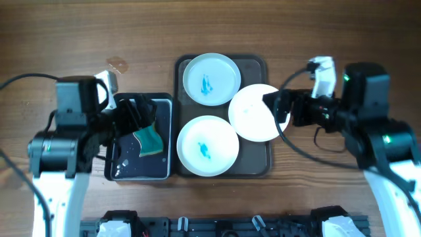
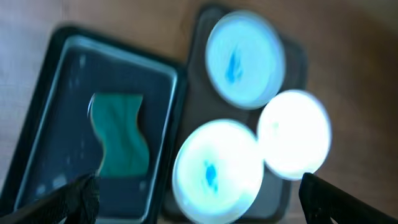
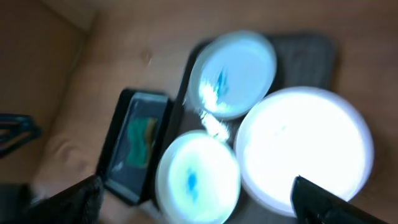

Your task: Clean dirty plates on tray and stack at the side

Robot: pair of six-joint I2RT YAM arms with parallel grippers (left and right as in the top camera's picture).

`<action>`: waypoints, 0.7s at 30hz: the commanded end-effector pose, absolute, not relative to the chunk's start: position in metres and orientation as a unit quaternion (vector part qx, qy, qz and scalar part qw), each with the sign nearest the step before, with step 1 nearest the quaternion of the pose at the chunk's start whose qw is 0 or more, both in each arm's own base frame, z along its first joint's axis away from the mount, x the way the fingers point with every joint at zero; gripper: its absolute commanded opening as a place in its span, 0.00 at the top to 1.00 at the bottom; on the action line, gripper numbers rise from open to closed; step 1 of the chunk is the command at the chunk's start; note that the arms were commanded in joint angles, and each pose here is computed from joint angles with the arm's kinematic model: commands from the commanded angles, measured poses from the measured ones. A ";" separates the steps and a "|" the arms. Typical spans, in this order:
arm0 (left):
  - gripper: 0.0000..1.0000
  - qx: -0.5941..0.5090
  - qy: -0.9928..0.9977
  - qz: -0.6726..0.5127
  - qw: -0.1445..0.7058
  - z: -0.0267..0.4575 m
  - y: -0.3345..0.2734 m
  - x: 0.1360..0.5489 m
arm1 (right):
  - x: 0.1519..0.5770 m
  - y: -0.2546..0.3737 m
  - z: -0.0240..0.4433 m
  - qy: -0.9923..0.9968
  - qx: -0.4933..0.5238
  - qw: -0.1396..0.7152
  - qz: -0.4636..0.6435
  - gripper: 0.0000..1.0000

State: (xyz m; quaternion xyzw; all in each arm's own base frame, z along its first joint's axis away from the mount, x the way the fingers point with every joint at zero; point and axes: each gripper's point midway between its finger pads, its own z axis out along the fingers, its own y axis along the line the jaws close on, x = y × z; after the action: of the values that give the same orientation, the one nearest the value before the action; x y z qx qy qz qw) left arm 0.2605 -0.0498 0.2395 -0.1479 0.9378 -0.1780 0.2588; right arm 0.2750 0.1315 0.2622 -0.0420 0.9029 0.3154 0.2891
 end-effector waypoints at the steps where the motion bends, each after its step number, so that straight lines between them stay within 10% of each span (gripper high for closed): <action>1: 0.14 -0.165 0.962 -0.152 0.154 0.191 -0.049 0.252 | 0.263 0.152 0.241 0.915 -0.051 0.215 0.339 0.16; 11: 0.62 -0.215 0.974 -0.045 -0.046 0.046 -0.041 0.233 | 0.219 0.194 0.168 0.953 -0.080 0.142 0.254 0.25; 17: 0.67 -0.228 0.970 -0.001 -0.087 -0.003 -0.032 0.235 | 0.218 0.193 0.165 0.954 -0.078 0.140 0.254 0.25; 21: 0.96 -0.228 0.971 -0.005 -0.076 -0.018 -0.033 0.247 | 0.220 0.195 0.166 0.953 -0.079 0.144 0.256 0.25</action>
State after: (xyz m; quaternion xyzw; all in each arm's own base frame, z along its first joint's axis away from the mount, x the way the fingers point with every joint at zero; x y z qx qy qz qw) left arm 0.2433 -0.0423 0.0011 -0.2239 0.9708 -0.0327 -0.0794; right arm 0.2180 0.1957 0.1687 -0.0842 0.9512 0.2620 0.1397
